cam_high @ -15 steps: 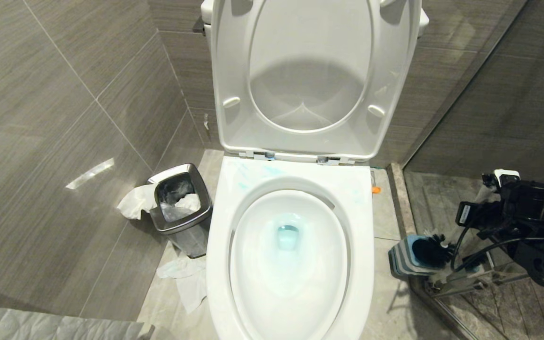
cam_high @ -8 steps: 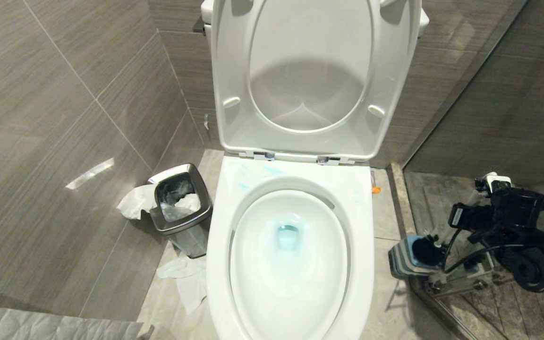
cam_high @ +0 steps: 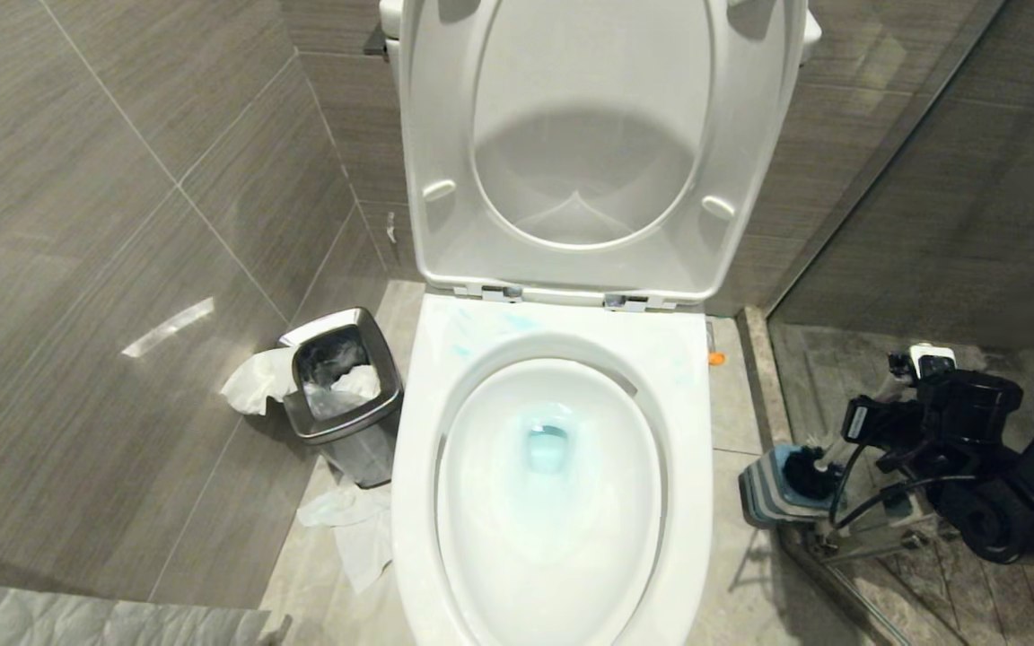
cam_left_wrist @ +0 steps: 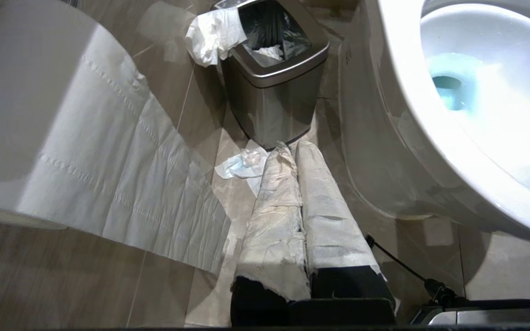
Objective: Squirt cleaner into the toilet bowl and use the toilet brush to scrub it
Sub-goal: Put the toilet brush back
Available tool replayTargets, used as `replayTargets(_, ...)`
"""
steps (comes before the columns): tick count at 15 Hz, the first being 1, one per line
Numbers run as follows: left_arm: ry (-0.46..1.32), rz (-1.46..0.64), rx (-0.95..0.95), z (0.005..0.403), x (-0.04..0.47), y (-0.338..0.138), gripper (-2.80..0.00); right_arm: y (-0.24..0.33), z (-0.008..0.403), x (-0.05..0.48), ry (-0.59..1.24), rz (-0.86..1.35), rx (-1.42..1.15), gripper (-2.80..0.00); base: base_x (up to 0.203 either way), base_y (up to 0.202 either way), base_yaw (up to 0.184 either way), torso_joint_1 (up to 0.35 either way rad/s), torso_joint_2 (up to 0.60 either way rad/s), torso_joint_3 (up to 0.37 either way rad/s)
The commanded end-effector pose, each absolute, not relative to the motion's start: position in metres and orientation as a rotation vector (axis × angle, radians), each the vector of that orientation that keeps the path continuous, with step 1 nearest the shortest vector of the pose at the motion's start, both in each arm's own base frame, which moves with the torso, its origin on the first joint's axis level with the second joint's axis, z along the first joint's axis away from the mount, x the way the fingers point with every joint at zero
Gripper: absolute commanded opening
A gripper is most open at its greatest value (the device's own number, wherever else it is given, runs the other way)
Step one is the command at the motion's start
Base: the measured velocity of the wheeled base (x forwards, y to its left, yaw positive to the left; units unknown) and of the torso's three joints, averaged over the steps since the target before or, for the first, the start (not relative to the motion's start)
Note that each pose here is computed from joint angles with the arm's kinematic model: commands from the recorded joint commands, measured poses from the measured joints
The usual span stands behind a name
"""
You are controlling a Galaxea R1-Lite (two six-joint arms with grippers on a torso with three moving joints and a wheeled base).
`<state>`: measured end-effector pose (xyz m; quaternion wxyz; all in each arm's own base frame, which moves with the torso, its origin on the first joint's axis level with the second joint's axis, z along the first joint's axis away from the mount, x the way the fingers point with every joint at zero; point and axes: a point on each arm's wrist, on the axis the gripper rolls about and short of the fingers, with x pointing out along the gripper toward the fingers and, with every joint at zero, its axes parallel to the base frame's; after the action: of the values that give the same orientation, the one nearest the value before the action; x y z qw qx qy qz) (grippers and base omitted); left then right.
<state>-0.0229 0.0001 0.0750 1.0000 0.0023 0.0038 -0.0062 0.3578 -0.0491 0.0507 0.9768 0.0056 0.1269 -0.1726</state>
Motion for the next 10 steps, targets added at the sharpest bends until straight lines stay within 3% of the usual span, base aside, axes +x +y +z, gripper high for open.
replayTargets(1, 0.011, -0.012, 0.005, 0.075, -0.023, 0.0, -2.8, -0.048, 0.051, 0.358, 0.252, -0.345, 0.01, -2.8, 0.0, 0.0, 0.0, -0.001, 0.0, -0.141)
replayTargets(5, 0.007, -0.012, 0.006, 0.075, -0.023, 0.0, -2.8, -0.047, 0.054, 0.353, 0.253, -0.345, 0.009, -2.8, 0.0, 0.0, 0.0, 0.002, 0.0, -0.169)
replayTargets(10, 0.006, -0.012, 0.0, 0.075, -0.023, 0.0, -2.8, -0.046, 0.061, 0.341, 0.261, -0.33, -0.001, -2.8, 0.0, 0.0, 0.0, 0.002, 0.0, -0.031)
